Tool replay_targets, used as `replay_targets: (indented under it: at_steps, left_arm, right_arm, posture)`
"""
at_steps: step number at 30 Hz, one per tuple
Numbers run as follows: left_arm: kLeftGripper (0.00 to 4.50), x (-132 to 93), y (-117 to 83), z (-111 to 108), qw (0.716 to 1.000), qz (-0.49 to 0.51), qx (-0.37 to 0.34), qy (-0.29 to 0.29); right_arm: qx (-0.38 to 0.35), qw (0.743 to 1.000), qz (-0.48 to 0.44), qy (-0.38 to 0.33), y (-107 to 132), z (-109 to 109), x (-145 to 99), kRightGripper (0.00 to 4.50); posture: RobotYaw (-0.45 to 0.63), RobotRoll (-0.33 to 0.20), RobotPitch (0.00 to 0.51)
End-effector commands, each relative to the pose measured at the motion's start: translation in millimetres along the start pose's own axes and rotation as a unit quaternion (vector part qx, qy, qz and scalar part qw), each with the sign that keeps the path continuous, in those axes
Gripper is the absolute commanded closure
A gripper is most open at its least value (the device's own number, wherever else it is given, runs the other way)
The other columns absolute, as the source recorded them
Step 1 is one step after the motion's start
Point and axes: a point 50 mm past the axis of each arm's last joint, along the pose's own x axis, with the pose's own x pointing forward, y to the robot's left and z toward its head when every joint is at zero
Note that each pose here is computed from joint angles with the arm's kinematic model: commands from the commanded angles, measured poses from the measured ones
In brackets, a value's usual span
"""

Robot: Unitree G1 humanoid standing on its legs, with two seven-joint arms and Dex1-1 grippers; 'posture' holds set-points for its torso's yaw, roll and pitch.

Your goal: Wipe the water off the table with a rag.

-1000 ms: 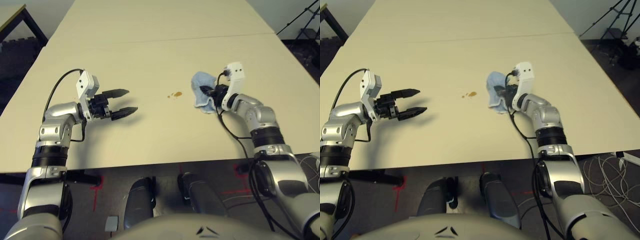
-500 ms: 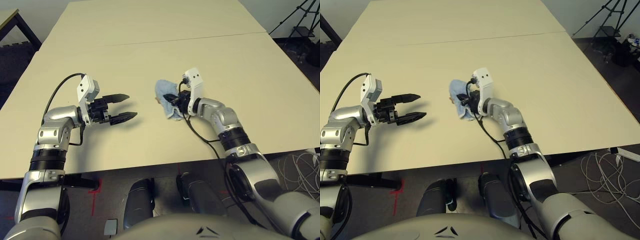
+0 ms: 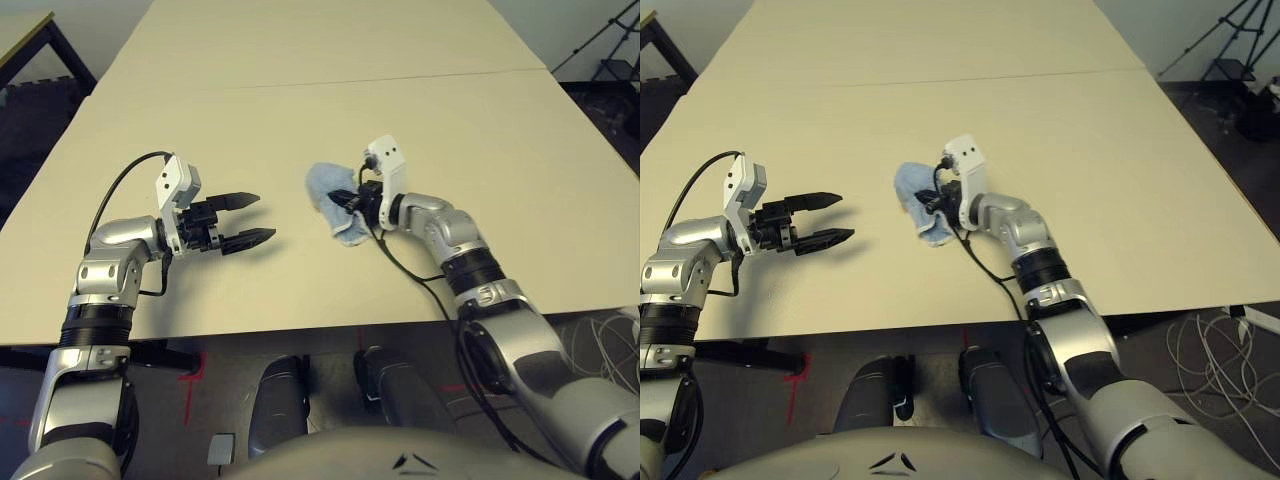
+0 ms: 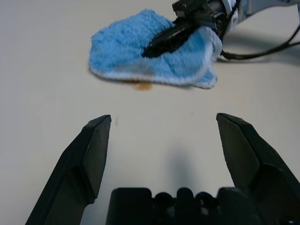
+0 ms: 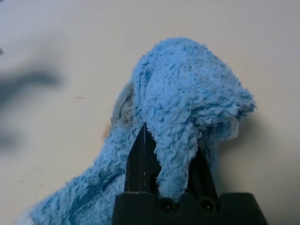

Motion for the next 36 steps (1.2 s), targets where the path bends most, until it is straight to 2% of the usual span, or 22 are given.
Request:
replay_targets:
  at_steps: [1,6,8,14,17,20,23,31,36]
  left_arm:
    - [0.0,3.1,-0.9,0.7,1.0,-0.005,0.001,-0.002]
    - [0.0,4.6,0.1,0.0,1.0,-0.005,0.001,-0.003]
    - [0.0,5.1,0.4,-0.4,1.0,-0.005,0.001,-0.003]
    - [0.0,6.8,1.6,-0.8,1.0,-0.005,0.001,-0.004]
    - [0.0,7.2,2.0,-1.3,1.0,-0.005,0.0,-0.005]
    - [0.0,7.4,2.3,-1.8,1.0,-0.004,-0.001,-0.006]
    - [0.0,8.2,2.9,-2.4,1.0,-0.004,-0.001,-0.007]
    - [0.0,11.2,4.8,-0.2,1.0,-0.005,0.001,-0.011]
    - [0.0,8.8,6.3,1.5,1.0,-0.003,0.004,-0.008]
  right_arm:
    - [0.023,0.995,-0.088,0.032,-43.1,-16.4,-35.1,4.48]
    - [0.038,0.989,-0.14,0.015,-73.1,-8.9,-72.9,4.48]
    - [0.054,0.988,-0.144,-0.003,-77.7,-2.6,-82.3,4.48]
    - [0.114,0.986,-0.083,-0.085,-76.6,42.3,-115.3,4.48]
    - [0.102,0.987,-0.072,-0.097,-78.4,65.3,-141.5,4.48]
    - [0.081,0.99,-0.077,-0.087,-80.7,77.2,-162.1,4.48]
    - [0.074,0.991,-0.084,-0.071,-83.6,76.8,-171.7,4.48]
    - [0.092,0.988,-0.122,-0.005,-98.2,29.3,-165.9,4.48]
    - [0.085,0.983,-0.162,0.008,-108.2,13.0,-160.1,4.48]
  posture:
    - [-0.17,0.0,0.136]
    - [-0.18,0.0,0.136]
    - [-0.18,0.0,0.137]
    - [-0.19,0.0,0.138]
    - [-0.2,0.0,0.137]
    - [-0.2,0.0,0.133]
    - [-0.2,0.0,0.129]
    - [-0.2,0.0,0.122]
    - [-0.19,0.0,0.117]
